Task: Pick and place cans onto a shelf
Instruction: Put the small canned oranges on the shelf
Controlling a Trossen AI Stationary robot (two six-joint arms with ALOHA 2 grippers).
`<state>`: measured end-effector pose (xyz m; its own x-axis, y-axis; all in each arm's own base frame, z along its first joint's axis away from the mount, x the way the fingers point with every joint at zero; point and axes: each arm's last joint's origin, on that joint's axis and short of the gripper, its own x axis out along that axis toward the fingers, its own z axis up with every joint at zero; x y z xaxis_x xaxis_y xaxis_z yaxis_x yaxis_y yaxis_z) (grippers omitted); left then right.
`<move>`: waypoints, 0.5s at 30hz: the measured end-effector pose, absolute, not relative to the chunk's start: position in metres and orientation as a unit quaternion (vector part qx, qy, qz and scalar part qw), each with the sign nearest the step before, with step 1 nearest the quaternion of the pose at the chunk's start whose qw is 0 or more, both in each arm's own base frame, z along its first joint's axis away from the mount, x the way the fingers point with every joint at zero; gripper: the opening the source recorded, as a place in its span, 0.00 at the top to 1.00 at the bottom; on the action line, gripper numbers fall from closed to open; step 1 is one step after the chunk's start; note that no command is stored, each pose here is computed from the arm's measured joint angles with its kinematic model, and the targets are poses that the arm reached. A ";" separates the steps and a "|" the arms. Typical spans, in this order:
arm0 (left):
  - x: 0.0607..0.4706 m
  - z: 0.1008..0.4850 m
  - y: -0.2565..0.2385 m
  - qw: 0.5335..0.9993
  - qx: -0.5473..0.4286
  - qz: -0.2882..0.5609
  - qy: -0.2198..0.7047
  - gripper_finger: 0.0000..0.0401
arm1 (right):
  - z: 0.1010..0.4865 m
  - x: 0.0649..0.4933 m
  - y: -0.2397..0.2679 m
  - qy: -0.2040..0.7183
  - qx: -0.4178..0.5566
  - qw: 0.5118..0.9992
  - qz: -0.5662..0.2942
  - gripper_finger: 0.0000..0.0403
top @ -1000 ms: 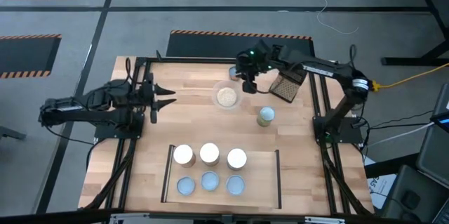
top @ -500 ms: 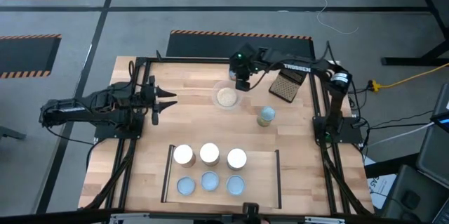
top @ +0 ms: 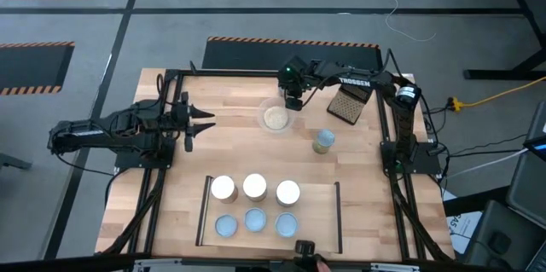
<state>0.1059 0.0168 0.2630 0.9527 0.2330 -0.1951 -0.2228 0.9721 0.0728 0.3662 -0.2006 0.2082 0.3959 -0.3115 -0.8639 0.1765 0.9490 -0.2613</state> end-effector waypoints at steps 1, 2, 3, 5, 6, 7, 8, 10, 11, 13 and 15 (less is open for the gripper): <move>0.106 0.263 0.017 0.988 0.025 0.115 0.102 0.70 | 0.207 0.365 -0.202 0.533 -0.062 0.831 -0.147 0.81; 0.106 0.263 0.017 0.988 0.025 0.116 0.102 0.70 | 0.207 0.365 -0.202 0.534 -0.061 0.830 -0.146 0.81; 0.106 0.263 0.017 0.988 0.025 0.116 0.102 0.70 | 0.207 0.365 -0.202 0.533 -0.061 0.831 -0.147 0.81; 0.106 0.263 0.017 0.988 0.025 0.115 0.102 0.70 | 0.207 0.365 -0.202 0.531 -0.060 0.833 -0.145 0.81; 0.106 0.263 0.017 0.988 0.025 0.115 0.102 0.70 | 0.207 0.365 -0.202 0.530 -0.058 0.834 -0.141 0.81; 0.106 0.263 0.017 0.988 0.025 0.115 0.102 0.70 | 0.207 0.365 -0.202 0.530 -0.058 0.835 -0.139 0.81; 0.106 0.263 0.017 0.988 0.025 0.115 0.102 0.70 | 0.207 0.366 -0.202 0.529 -0.058 0.835 -0.139 0.81; 0.106 0.263 0.017 0.988 0.025 0.116 0.102 0.70 | 0.207 0.366 -0.202 0.527 -0.058 0.836 -0.138 0.81; 0.106 0.263 0.017 0.988 0.025 0.115 0.102 0.70 | 0.207 0.366 -0.202 0.528 -0.058 0.836 -0.138 0.81; 0.106 0.263 0.017 0.988 0.025 0.115 0.102 0.70 | 0.207 0.366 -0.202 0.528 -0.058 0.836 -0.138 0.81; 0.106 0.263 0.017 0.988 0.025 0.115 0.102 0.70 | 0.207 0.366 -0.202 0.528 -0.058 0.836 -0.138 0.81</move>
<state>0.1059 0.0168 0.2628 0.9524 0.2331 -0.1964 -0.2229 0.9721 0.0729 0.3656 -0.2019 0.2074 0.4051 -0.2916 -0.8665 0.1699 0.9553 -0.2420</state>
